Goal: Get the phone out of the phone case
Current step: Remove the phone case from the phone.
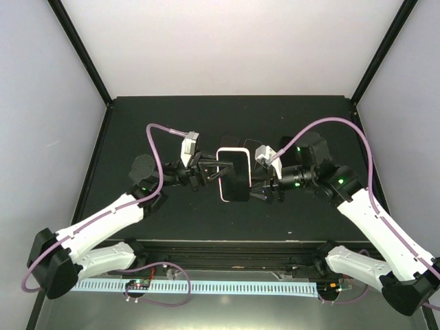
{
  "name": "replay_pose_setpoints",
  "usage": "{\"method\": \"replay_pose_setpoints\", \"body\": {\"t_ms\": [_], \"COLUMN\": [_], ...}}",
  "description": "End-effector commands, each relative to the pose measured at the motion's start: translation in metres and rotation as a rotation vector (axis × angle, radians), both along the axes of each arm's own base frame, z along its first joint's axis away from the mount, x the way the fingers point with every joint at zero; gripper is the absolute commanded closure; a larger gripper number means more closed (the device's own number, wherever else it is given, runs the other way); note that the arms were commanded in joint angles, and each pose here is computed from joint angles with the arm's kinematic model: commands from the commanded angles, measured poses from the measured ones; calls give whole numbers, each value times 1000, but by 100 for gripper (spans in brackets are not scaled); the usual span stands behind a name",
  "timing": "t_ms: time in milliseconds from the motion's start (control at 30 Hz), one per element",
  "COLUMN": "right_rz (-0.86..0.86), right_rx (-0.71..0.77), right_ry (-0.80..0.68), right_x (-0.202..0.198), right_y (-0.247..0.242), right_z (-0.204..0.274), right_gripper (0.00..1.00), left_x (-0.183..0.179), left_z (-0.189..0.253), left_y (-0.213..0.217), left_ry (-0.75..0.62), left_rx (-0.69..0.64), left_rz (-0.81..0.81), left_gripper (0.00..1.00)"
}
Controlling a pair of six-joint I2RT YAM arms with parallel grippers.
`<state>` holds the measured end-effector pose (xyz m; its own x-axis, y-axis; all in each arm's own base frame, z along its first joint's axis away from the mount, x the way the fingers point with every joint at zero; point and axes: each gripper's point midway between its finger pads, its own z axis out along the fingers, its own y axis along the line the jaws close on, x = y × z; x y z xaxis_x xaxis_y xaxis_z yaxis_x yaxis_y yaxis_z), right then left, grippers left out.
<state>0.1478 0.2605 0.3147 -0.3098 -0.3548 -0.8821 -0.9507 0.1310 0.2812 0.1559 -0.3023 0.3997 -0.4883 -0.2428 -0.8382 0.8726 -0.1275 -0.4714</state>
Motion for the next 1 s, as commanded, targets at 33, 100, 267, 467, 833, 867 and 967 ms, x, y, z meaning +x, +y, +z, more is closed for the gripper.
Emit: {"method": "replay_pose_setpoints", "body": {"t_ms": [33, 100, 267, 467, 833, 867, 967], "right_rz": [31, 50, 13, -139, -465, -480, -528], "right_rx": [209, 236, 269, 224, 83, 74, 41], "right_ry": [-43, 35, 196, 353, 449, 459, 494], "right_x": [10, 9, 21, 47, 84, 87, 94], "right_y": [16, 16, 6, -18, -46, -46, -49], "right_z": [48, 46, 22, -25, -125, -128, -134], "right_gripper": [42, 46, 78, 99, 99, 99, 99], "left_x": [13, 27, 76, 132, 159, 156, 142], "left_z": [-51, -71, -108, -153, -194, -196, -198], "left_y": [-27, -33, -33, -19, 8, 10, 12], "left_ry": [172, 207, 283, 403, 422, 404, 301], "left_rx": [42, 76, 198, 337, 527, 545, 629], "left_rz": [-37, 17, 245, 453, 660, 669, 709], "left_gripper": [98, 98, 98, 56, 21, 21, 24]}}
